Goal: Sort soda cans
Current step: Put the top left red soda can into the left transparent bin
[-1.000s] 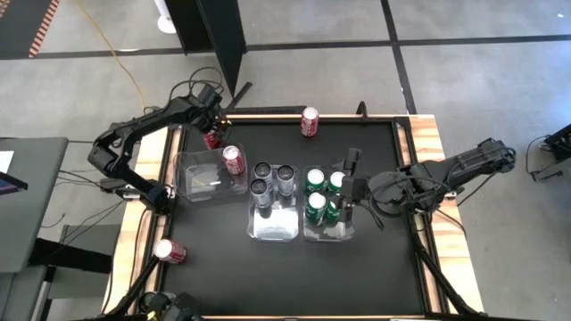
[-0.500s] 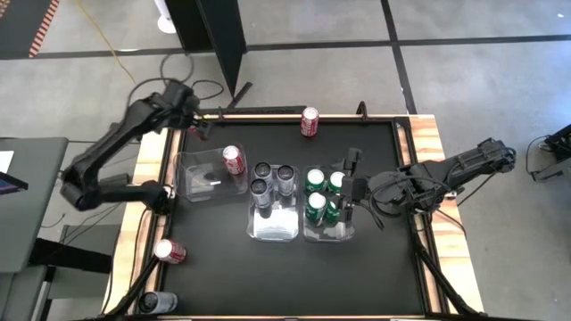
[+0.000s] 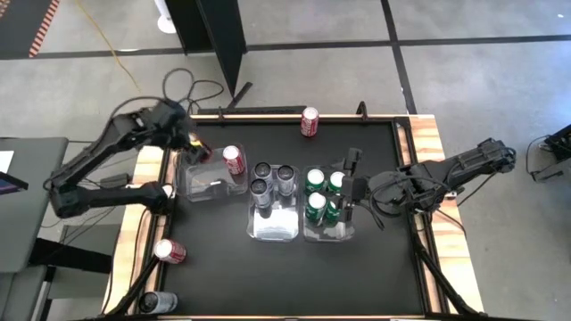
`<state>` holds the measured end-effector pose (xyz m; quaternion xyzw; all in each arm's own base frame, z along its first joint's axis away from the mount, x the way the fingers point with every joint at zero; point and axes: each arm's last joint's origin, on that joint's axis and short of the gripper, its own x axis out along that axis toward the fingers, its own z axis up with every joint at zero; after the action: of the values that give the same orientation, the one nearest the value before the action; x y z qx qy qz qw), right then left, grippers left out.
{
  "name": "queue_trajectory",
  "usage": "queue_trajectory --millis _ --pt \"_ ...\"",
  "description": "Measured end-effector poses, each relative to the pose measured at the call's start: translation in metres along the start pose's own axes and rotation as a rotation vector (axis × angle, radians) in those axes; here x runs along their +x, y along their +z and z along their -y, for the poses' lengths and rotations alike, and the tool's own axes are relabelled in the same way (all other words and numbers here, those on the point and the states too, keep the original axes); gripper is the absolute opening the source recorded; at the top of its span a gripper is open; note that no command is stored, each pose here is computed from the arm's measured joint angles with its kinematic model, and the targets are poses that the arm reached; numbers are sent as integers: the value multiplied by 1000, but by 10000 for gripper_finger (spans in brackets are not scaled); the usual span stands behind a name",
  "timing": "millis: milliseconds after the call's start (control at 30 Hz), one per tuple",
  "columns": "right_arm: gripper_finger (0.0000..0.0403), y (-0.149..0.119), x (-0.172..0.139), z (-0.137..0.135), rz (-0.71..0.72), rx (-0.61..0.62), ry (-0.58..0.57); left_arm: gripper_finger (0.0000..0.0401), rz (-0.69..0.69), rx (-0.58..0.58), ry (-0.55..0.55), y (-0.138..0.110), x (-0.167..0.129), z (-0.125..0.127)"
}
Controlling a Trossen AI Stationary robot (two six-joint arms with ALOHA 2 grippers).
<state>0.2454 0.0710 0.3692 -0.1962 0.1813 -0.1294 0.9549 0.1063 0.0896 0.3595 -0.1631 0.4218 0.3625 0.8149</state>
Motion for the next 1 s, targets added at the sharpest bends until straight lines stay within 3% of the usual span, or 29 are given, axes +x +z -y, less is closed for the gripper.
queue_trajectory --millis 267,467,1000 --pt "315 1 0 0 11 9 -3 297 -60 58 -14 -5 53 23" --pt "315 1 0 0 12 17 -3 297 -153 79 55 -10 87 26" --pt "315 1 0 0 12 18 -3 297 -218 144 52 -11 145 37"
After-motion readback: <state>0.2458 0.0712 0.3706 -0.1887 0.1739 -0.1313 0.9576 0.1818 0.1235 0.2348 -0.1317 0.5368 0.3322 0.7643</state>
